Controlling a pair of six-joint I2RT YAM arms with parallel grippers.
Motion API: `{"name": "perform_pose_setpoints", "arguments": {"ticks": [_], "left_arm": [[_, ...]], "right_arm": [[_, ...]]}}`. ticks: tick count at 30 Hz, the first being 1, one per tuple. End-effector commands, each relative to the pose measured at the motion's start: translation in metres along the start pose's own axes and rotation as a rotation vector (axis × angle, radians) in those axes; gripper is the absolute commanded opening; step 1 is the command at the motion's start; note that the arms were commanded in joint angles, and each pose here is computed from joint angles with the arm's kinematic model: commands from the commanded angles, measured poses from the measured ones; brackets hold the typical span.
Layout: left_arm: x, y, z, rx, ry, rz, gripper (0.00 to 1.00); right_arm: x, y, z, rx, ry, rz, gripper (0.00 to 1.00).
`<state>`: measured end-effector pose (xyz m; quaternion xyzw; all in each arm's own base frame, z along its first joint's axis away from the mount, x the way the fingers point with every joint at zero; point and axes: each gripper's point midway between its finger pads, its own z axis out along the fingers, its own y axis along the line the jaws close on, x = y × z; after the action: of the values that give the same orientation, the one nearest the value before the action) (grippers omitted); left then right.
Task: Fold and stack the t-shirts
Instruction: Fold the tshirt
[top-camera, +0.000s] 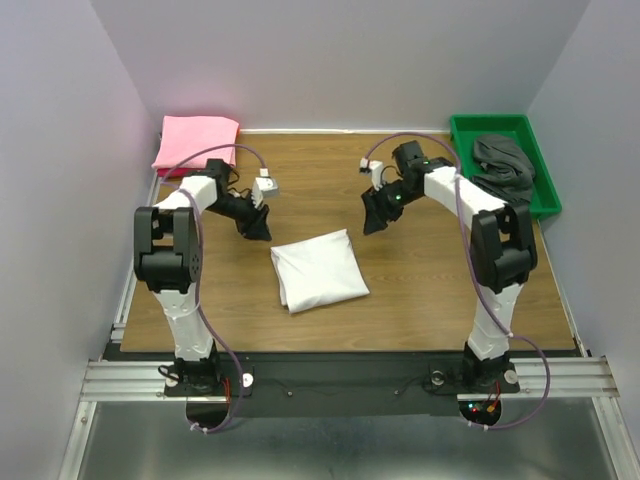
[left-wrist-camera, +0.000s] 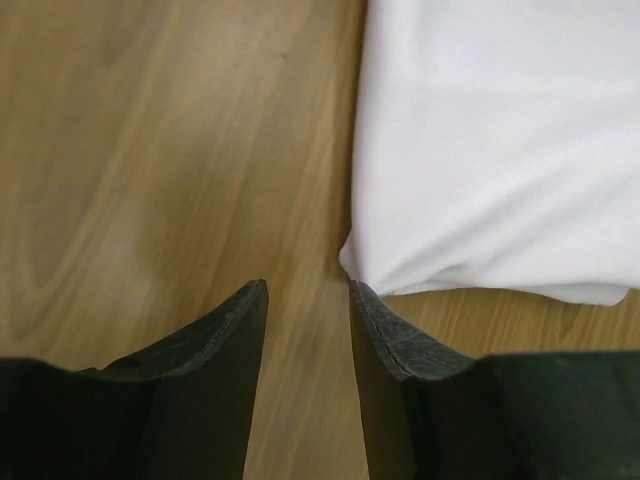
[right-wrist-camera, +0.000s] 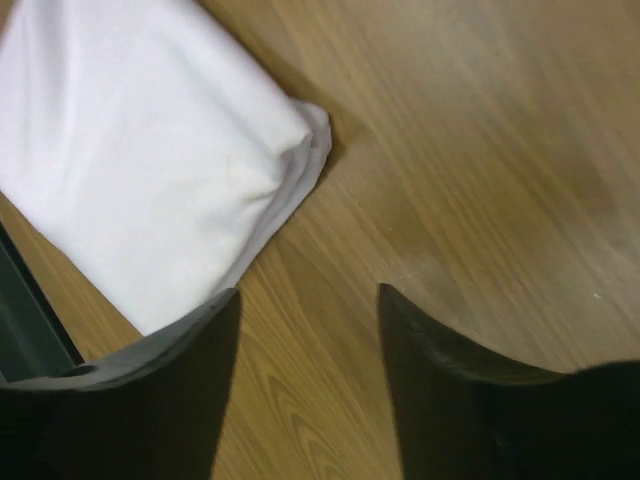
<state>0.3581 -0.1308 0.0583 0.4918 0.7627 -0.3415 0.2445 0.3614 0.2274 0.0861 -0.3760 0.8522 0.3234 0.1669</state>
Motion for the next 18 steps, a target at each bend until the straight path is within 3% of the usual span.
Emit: {"name": "perform_pose_setpoints", "arguments": {"ticks": [1, 3, 5, 9, 13, 18], "left_arm": [[-0.074, -0.006, -0.055, -0.126, -0.214, 0.01, 0.48], [-0.081, -0.03, -0.048, -0.06, -0.266, -0.062, 0.47], [-0.092, -0.051, -0.046, -0.013, -0.314, -0.078, 0.45], [-0.072, -0.09, -0.01, 0.111, -0.295, -0.241, 0.45], [-0.045, -0.089, 0.015, 0.13, -0.249, -0.391, 0.44], [-0.007, -0.059, 0.045, 0.111, -0.141, -0.608, 0.4]], "right_arm": [[-0.062, 0.034, -0.046, -0.022, -0.249, -0.042, 0.54], [-0.058, 0.057, -0.04, -0.152, -0.261, 0.008, 0.43], [-0.058, 0.068, -0.031, -0.224, -0.26, 0.022, 0.41], [-0.054, 0.079, 0.002, -0.331, -0.215, 0.11, 0.36], [-0.05, 0.073, 0.03, -0.364, -0.198, 0.169, 0.35], [-0.04, 0.033, 0.071, -0.288, -0.189, 0.289, 0.31]]}}
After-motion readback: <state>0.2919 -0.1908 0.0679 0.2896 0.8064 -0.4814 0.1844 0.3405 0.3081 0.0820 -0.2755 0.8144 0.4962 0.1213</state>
